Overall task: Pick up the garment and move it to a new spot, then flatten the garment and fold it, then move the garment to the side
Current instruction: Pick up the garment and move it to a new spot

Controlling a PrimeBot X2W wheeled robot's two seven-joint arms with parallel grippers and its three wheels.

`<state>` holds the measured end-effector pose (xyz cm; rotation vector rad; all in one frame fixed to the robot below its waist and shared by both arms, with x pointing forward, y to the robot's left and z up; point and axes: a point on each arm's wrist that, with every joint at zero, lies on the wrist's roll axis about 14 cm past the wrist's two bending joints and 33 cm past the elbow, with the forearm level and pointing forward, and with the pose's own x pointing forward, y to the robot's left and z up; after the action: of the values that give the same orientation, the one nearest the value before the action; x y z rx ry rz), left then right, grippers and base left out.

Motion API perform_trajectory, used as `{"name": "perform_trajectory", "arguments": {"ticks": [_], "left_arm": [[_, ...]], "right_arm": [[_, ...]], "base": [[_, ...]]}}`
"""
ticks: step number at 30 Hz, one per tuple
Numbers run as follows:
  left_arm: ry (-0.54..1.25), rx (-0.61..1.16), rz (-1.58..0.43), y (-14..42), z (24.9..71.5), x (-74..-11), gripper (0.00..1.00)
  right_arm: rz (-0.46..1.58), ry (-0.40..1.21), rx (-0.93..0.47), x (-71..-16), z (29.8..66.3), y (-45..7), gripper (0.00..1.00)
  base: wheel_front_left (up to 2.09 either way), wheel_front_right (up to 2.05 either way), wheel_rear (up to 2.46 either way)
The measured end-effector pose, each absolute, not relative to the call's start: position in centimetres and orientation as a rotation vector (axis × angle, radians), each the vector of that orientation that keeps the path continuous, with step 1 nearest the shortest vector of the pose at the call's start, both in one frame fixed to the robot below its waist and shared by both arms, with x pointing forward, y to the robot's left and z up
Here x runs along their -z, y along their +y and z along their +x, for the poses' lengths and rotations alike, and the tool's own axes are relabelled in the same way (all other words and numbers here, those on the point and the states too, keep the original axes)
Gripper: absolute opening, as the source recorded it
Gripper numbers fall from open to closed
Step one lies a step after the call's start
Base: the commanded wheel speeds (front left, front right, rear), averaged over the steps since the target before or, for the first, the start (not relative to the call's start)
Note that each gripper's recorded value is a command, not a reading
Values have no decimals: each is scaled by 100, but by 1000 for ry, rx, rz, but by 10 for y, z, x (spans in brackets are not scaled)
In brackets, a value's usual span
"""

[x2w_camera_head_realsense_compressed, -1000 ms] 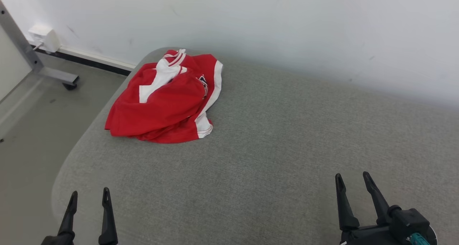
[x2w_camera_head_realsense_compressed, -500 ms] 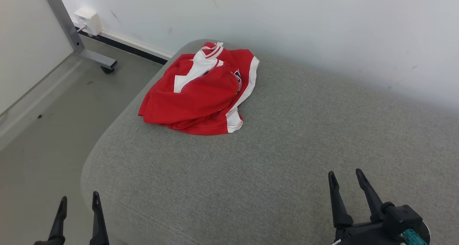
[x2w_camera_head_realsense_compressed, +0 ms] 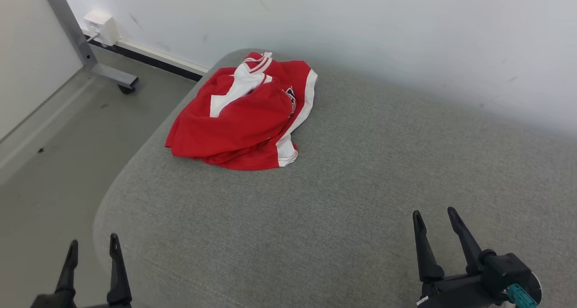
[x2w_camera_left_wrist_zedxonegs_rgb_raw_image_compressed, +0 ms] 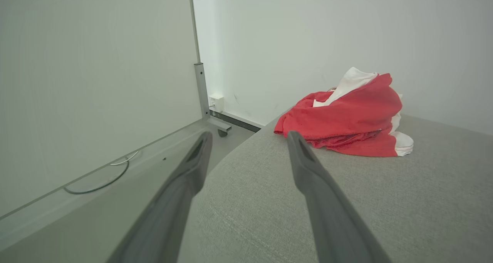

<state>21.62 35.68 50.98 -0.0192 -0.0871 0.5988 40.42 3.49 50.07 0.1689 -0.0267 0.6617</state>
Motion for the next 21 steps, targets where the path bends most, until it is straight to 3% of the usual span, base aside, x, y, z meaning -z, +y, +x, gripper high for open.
{"name": "perform_trajectory", "arguments": {"ticks": [21], "left_arm": [[-300, -224, 143, 341, 441, -631, 100]], "right_arm": [[115, -57, -364, -488, 461, -70, 100]], "base": [[0, 0, 0]]}}
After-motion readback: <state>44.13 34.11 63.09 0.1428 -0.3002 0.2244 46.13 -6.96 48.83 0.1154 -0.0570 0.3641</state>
